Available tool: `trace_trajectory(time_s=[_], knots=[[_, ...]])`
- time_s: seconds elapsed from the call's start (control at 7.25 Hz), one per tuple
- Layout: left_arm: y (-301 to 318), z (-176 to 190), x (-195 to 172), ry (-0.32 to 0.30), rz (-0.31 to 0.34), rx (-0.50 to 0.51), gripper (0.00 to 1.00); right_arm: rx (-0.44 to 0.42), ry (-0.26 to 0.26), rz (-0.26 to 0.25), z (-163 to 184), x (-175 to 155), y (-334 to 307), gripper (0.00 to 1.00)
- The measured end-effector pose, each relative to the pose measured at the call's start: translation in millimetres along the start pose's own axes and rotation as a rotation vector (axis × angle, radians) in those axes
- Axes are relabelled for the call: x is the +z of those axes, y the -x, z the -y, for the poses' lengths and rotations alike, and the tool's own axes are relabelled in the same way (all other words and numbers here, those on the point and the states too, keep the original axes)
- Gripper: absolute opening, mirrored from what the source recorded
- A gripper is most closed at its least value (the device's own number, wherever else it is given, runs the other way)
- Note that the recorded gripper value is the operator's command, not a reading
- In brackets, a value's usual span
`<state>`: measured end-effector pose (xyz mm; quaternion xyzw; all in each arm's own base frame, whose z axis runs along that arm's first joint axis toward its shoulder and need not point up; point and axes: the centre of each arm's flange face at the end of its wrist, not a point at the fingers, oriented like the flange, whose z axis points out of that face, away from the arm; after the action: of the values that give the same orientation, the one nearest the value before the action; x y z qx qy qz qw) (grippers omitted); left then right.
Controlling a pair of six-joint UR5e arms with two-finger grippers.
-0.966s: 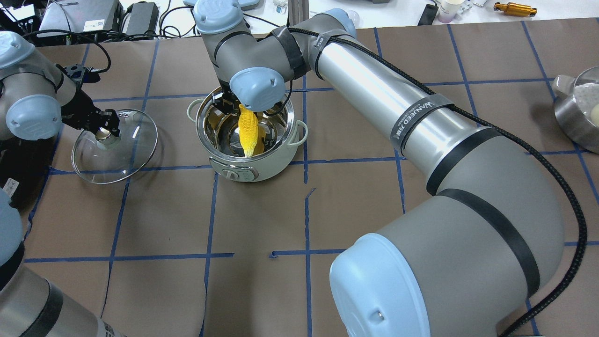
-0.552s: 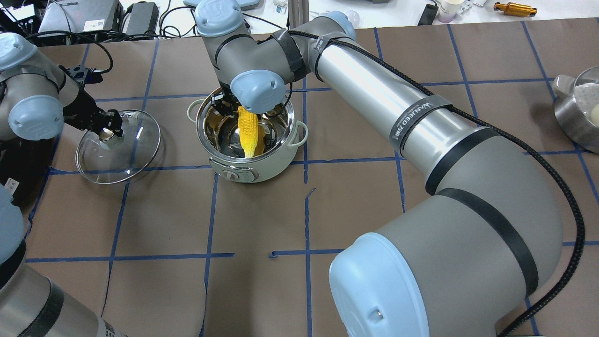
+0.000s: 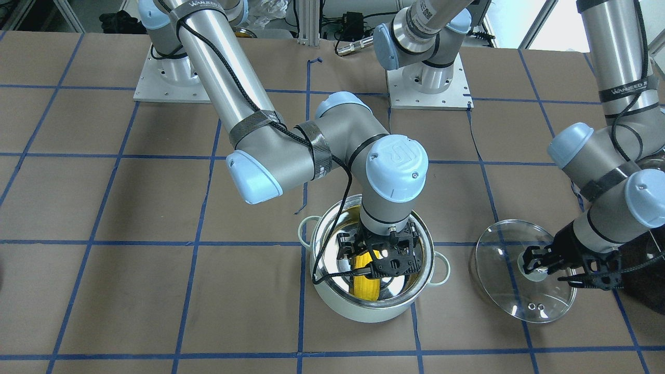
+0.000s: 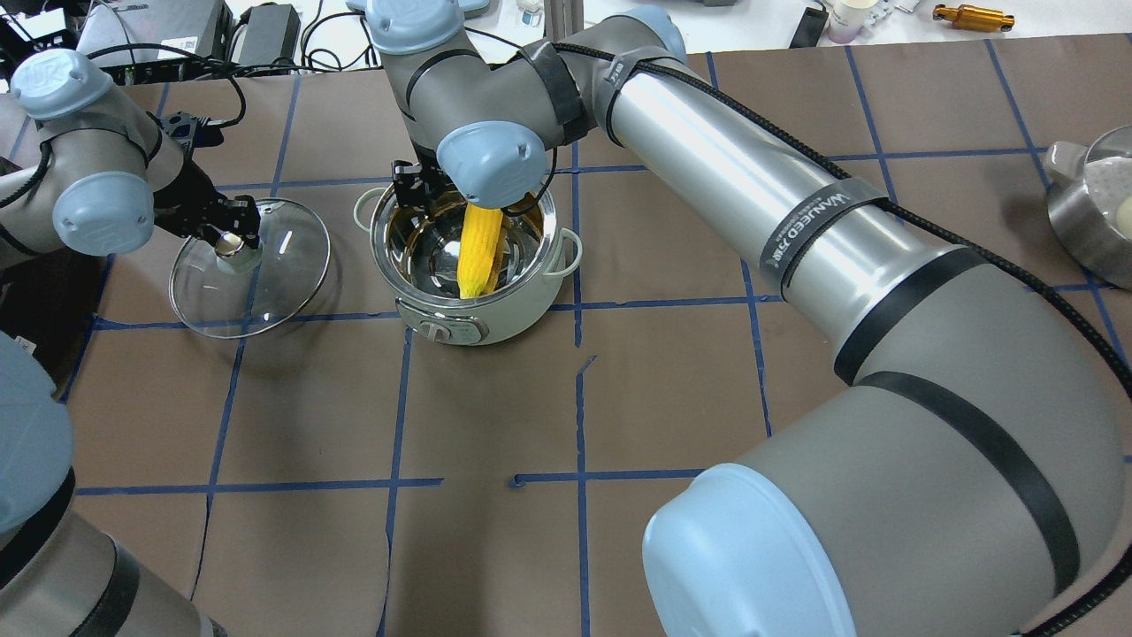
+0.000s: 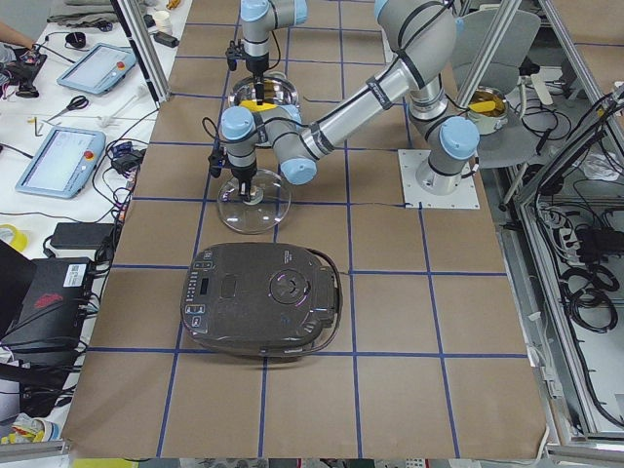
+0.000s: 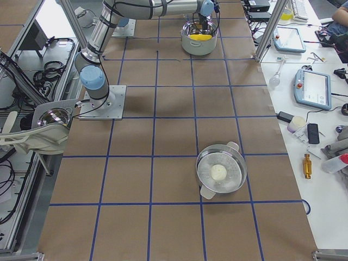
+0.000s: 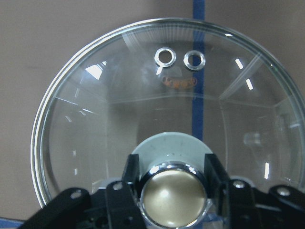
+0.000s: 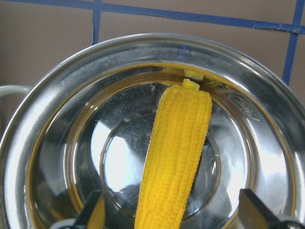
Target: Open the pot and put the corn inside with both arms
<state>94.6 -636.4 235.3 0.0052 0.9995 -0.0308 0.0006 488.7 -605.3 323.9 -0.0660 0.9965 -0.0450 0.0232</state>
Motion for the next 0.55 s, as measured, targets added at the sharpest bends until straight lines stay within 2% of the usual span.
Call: trace_trajectory(time_s=[0.41,0.55], knots=[[7.1,-2.5,1.7,0.009,0.008,0.024,0.00,0.105,-0.008,-0.020,1.2,-74.3,-75.9,1.00],[10.0,-3.3,3.3,0.012,0.010,0.021,0.35,0.168,0.002,-0.031,-3.1,-96.7,-122.1,1.00]])
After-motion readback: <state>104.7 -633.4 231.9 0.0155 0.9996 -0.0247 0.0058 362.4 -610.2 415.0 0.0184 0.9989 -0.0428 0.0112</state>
